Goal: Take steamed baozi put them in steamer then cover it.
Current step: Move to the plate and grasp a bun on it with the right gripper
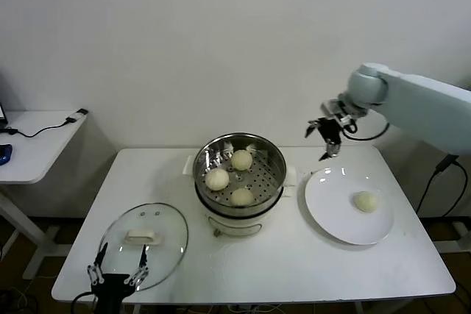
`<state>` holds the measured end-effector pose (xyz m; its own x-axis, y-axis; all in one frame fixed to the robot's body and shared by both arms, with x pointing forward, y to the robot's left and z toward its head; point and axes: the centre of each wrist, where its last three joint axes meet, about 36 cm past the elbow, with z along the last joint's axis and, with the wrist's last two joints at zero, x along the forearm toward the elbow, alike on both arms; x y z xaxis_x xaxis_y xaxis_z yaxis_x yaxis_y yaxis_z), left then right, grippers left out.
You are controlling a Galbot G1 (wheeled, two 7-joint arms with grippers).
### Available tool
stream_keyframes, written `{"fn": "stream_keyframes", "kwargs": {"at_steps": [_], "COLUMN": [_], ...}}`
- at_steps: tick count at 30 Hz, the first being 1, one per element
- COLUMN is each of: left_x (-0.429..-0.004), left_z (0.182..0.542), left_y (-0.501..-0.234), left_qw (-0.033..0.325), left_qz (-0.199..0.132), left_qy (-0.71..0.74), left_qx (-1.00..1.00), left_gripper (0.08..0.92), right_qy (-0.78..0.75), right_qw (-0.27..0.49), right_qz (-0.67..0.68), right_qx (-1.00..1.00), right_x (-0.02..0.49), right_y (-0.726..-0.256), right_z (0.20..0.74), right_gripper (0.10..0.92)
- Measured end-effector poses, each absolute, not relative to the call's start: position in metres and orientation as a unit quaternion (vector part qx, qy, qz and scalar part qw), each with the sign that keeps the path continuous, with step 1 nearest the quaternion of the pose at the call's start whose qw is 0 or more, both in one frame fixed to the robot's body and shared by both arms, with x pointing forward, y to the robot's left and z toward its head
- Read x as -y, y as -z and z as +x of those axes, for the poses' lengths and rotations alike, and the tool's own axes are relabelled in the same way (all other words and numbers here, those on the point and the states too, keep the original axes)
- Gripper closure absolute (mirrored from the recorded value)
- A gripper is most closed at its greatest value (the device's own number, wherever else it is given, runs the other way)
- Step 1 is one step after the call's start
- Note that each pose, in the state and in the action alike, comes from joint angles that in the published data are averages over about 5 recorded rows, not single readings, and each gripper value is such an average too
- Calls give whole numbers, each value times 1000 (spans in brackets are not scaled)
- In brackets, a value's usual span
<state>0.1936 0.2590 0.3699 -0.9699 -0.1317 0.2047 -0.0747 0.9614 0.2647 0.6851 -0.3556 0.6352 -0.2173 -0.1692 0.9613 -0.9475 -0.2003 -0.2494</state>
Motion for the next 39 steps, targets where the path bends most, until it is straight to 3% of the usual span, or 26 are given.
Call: {"fn": "stream_keyframes", "kwargs": {"at_steps": [8,18,39], "left_x": [-258,-261,-261], "left_z": [191,189,191], "left_y": [-372,-374,-368], "left_qw": [113,113,120], "left_qz": [57,66,72], "left_qy": [129,135,139], "left_qx": [984,982,980], "left_gripper": [177,177,177], "right_qy": [-545,-533,-518], "right_qw": [408,453,480], "right_qz": [496,475,466], "right_qx": [539,534,533], "right_x": [420,465,473], "right_y": [-571,-506,-448], "right_z": [668,656,667], "right_gripper": [200,200,201]}}
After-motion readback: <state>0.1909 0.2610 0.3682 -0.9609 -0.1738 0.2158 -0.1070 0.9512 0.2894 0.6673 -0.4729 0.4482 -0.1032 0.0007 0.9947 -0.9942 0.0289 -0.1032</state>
